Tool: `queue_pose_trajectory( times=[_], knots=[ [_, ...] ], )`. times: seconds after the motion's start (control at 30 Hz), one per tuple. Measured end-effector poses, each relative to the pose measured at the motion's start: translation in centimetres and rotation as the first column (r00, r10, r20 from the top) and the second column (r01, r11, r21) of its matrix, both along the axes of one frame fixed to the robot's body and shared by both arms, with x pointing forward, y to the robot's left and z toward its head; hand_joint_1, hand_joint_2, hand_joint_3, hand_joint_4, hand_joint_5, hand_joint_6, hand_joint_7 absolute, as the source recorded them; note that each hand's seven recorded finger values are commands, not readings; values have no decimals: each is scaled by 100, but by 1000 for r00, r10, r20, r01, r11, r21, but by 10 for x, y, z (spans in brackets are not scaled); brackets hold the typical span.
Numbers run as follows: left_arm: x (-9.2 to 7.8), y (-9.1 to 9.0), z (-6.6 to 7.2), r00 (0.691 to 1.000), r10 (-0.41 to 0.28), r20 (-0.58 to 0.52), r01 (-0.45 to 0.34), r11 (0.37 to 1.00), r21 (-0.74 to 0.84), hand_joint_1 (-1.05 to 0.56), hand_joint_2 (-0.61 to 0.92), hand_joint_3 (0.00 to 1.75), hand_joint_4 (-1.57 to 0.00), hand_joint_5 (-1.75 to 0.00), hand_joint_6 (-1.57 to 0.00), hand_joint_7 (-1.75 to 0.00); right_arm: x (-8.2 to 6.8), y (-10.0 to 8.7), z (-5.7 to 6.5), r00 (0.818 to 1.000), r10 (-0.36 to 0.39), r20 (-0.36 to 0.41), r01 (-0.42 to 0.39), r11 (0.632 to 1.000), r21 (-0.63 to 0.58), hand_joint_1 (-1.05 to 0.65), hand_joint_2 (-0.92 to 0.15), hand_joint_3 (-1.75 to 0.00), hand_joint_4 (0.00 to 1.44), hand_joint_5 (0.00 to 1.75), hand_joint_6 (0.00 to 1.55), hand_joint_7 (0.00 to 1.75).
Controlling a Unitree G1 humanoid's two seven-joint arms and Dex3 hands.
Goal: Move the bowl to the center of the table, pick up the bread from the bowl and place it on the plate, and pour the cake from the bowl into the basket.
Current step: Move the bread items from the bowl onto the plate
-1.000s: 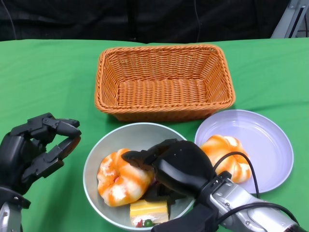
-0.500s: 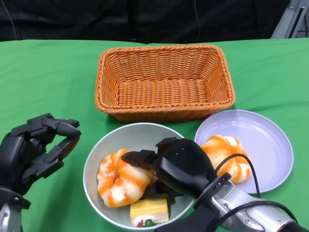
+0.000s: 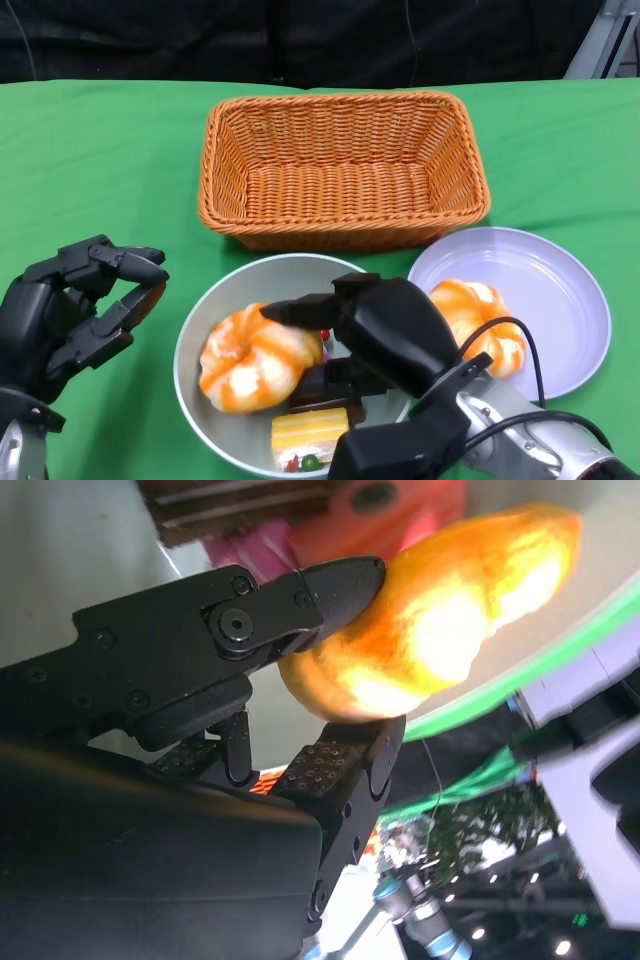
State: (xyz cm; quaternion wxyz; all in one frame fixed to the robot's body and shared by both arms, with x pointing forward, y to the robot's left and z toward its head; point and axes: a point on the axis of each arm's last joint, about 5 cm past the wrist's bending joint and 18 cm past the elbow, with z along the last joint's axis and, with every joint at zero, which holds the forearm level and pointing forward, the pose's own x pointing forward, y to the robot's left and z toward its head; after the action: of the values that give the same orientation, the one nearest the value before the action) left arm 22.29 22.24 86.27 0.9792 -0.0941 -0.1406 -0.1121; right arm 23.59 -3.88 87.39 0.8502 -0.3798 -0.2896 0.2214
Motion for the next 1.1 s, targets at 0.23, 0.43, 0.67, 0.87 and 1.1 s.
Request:
queue_pose_trajectory(
  times=[0.23, 0.43, 0.67, 0.87, 1.1],
  knots=[
    [0, 0, 0, 1000, 4, -3, -4, 1000, -1, -14, 90, 32, -71, -141, -92, -80, 3, -3, 2, 1000, 2, -25, 2, 991, 137, -25, -92, -17, 65, 135, 116, 8],
    [1, 0, 0, 1000, 8, -3, -8, 1000, -2, -14, 90, 31, -72, -142, -93, -81, 3, -9, 10, 998, -4, -59, 17, 976, 218, -27, -92, -13, 63, 138, 84, 70],
    [1, 0, 0, 1000, 7, -7, -7, 1000, -4, -13, 91, 30, -72, -140, -94, -78, 2, -20, 21, 998, -24, -57, 40, 949, 311, -28, -92, -12, 66, 137, 75, 88],
    [1, 1, 0, 1000, 9, -7, -9, 1000, -1, -12, 91, 30, -70, -141, -93, -79, 0, -34, 28, 997, -60, -49, 74, 924, 375, -25, -92, -8, 68, 130, 79, 81],
    [1, 1, 0, 1000, 11, -16, -11, 1000, -3, -11, 92, 30, -70, -141, -93, -80, -2, -57, 41, 988, -156, 2, 140, 895, 423, -16, -92, -8, 69, 132, 83, 79]
  ],
)
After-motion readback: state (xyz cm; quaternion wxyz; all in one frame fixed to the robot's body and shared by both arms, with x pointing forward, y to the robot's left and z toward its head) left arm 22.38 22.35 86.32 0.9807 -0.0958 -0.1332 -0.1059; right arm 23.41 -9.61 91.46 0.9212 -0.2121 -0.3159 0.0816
